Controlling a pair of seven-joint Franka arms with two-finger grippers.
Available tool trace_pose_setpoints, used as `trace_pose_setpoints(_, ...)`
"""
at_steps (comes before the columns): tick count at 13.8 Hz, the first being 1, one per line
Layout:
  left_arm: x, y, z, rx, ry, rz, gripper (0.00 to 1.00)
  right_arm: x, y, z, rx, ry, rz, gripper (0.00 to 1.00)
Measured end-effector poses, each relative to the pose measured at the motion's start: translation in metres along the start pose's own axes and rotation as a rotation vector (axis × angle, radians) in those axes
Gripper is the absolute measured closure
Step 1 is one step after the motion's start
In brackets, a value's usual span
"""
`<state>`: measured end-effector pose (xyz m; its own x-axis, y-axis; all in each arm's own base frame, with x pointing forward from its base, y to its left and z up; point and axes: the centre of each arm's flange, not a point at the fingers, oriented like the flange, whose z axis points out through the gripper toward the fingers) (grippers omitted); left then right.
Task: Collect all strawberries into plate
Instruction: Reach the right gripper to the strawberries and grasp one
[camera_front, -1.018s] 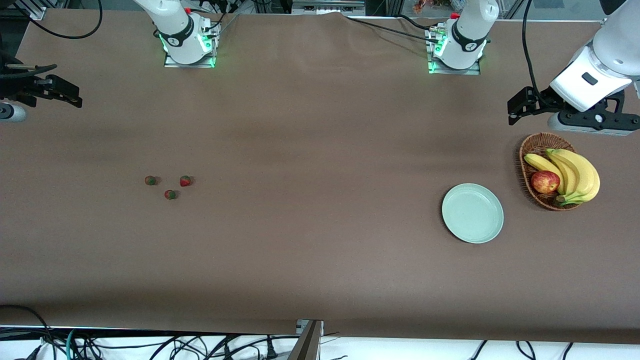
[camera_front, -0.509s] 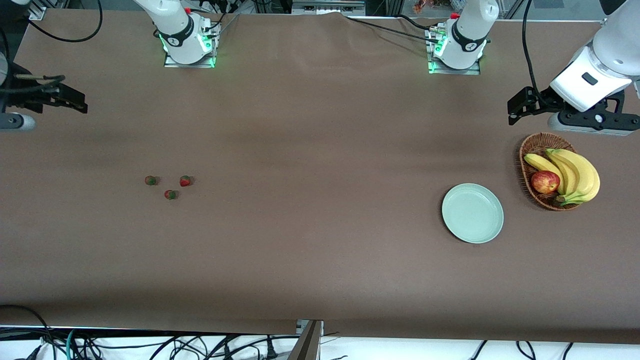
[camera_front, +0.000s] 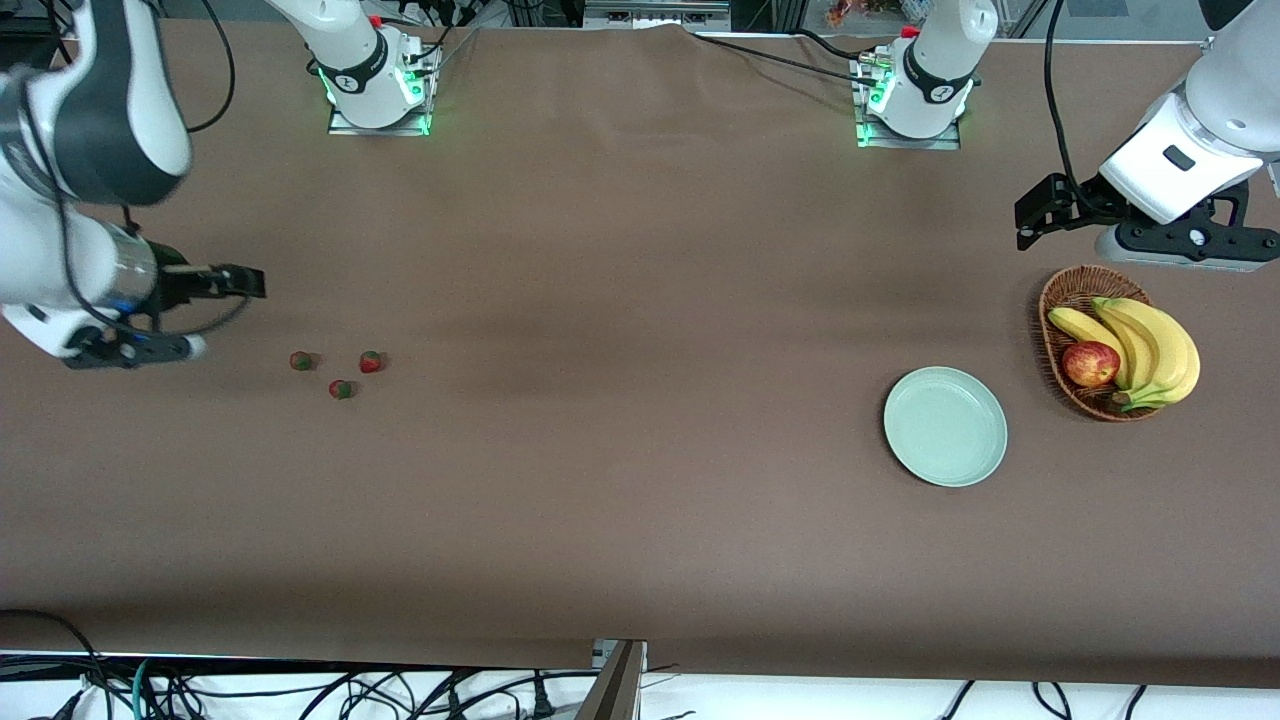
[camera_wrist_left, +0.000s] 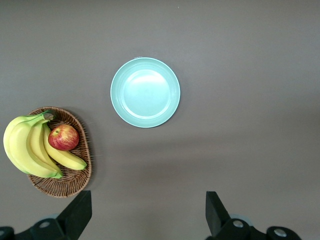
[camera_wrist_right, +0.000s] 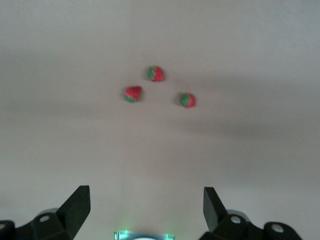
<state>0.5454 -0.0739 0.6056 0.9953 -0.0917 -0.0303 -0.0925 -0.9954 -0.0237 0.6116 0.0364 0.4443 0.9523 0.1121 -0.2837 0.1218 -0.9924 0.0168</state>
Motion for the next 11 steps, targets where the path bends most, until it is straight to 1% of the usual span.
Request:
trace_pose_setpoints(3, 0.000, 0.000, 0.000, 0.000, 0.000, 0.000, 0.00, 0.038, -0.013, 0.050, -0.004, 0.002, -0.019, 0.00)
trace_pose_setpoints(6, 0.000, 0.000, 0.000, 0.000, 0.000, 0.000, 0.00, 0.063, -0.019, 0.096, -0.001, 0.016, 0.024, 0.00)
trace_pose_setpoints(9, 0.000, 0.000, 0.000, 0.000, -0.001, 0.000, 0.00, 0.069, -0.034, 0.137, -0.004, 0.037, 0.071, 0.00)
trace_pose_setpoints(11, 0.000, 0.000, 0.000, 0.000, -0.001, 0.000, 0.00, 0.067, -0.038, 0.166, -0.002, 0.069, 0.102, 0.00)
